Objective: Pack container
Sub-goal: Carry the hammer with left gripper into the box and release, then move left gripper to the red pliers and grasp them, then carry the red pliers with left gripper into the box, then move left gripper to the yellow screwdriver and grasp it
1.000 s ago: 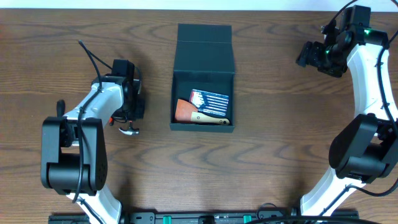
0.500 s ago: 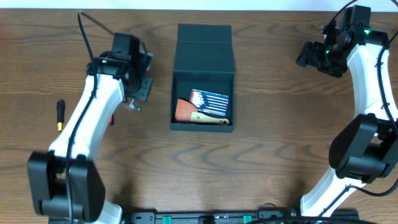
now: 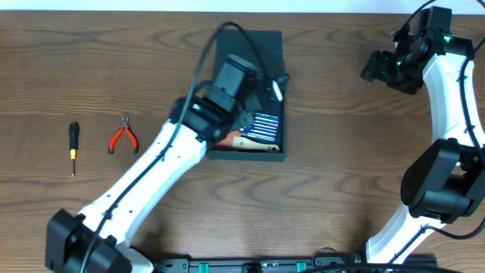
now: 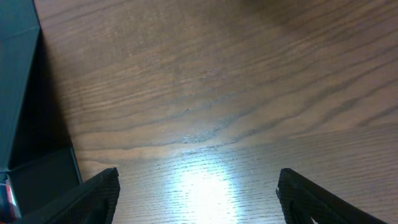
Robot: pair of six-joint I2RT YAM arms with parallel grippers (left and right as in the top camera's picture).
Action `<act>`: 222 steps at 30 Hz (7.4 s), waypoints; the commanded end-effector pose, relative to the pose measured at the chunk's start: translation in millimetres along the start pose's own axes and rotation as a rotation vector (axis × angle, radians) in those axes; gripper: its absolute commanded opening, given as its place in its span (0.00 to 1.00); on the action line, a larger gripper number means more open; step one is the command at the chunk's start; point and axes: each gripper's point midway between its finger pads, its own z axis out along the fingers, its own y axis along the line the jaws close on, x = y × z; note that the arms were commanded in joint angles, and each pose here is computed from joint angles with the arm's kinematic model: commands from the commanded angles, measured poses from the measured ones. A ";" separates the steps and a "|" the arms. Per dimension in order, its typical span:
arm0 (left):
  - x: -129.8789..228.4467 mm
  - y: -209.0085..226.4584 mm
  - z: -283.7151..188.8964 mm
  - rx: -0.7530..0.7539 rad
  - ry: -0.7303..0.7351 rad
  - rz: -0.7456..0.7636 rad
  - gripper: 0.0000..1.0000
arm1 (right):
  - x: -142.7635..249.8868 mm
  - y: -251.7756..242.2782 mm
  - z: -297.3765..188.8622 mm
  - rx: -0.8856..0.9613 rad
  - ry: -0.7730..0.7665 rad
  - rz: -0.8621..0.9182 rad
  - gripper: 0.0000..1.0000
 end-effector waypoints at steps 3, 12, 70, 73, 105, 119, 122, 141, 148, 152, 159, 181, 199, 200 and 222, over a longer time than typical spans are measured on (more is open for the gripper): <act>19.1 -7.9 34.7 0.028 0.114 0.080 0.06 | 2.2 1.9 2.3 -0.011 0.010 0.001 0.82; 41.0 -34.6 79.1 0.116 0.213 0.091 0.06 | 2.2 1.9 2.3 -0.011 0.010 0.001 0.82; 241.5 81.3 -50.3 -0.264 0.506 -1.178 0.74 | 4.9 1.5 2.3 -0.010 0.021 0.003 0.84; 267.2 75.3 -32.3 -0.178 0.526 -1.351 0.74 | 4.2 1.6 2.3 -0.010 0.018 0.004 0.84; 336.6 -11.7 78.2 0.134 0.873 -1.493 0.12 | 8.1 3.7 2.6 -0.010 0.033 0.004 0.82; 311.6 16.8 53.5 0.108 0.781 -1.479 0.06 | 7.9 3.7 2.6 -0.010 0.032 0.004 0.83; 279.6 48.4 30.1 0.066 0.654 -1.389 0.06 | 7.1 3.8 2.7 -0.010 0.029 0.003 0.83; 26.3 -4.0 -10.6 0.212 0.098 -0.067 0.06 | 6.4 4.0 2.7 -0.011 0.026 0.003 0.81; 51.0 -33.8 50.2 0.336 0.222 0.002 0.06 | 7.4 3.9 2.7 -0.011 0.030 0.004 0.81; 61.3 -46.7 74.5 0.378 0.266 0.005 0.06 | 7.4 3.9 2.7 -0.011 0.030 0.004 0.81; 71.7 -60.2 104.4 0.411 0.303 0.006 0.06 | 7.2 3.8 2.7 -0.010 0.029 0.003 0.81; 122.8 62.8 -44.5 0.073 0.364 -0.516 0.62 | 6.0 4.0 2.7 -0.011 0.025 0.002 0.82; 390.7 74.1 -26.3 0.022 0.784 -1.422 0.45 | -2.8 5.1 2.7 -0.016 -0.011 -0.005 0.85; 399.8 70.1 -22.1 0.042 0.799 -1.418 0.45 | -2.8 5.1 2.7 -0.016 -0.011 -0.005 0.85; 475.4 38.2 25.3 0.193 0.828 -1.381 0.58 | 4.6 4.2 2.7 -0.012 0.019 0.001 0.82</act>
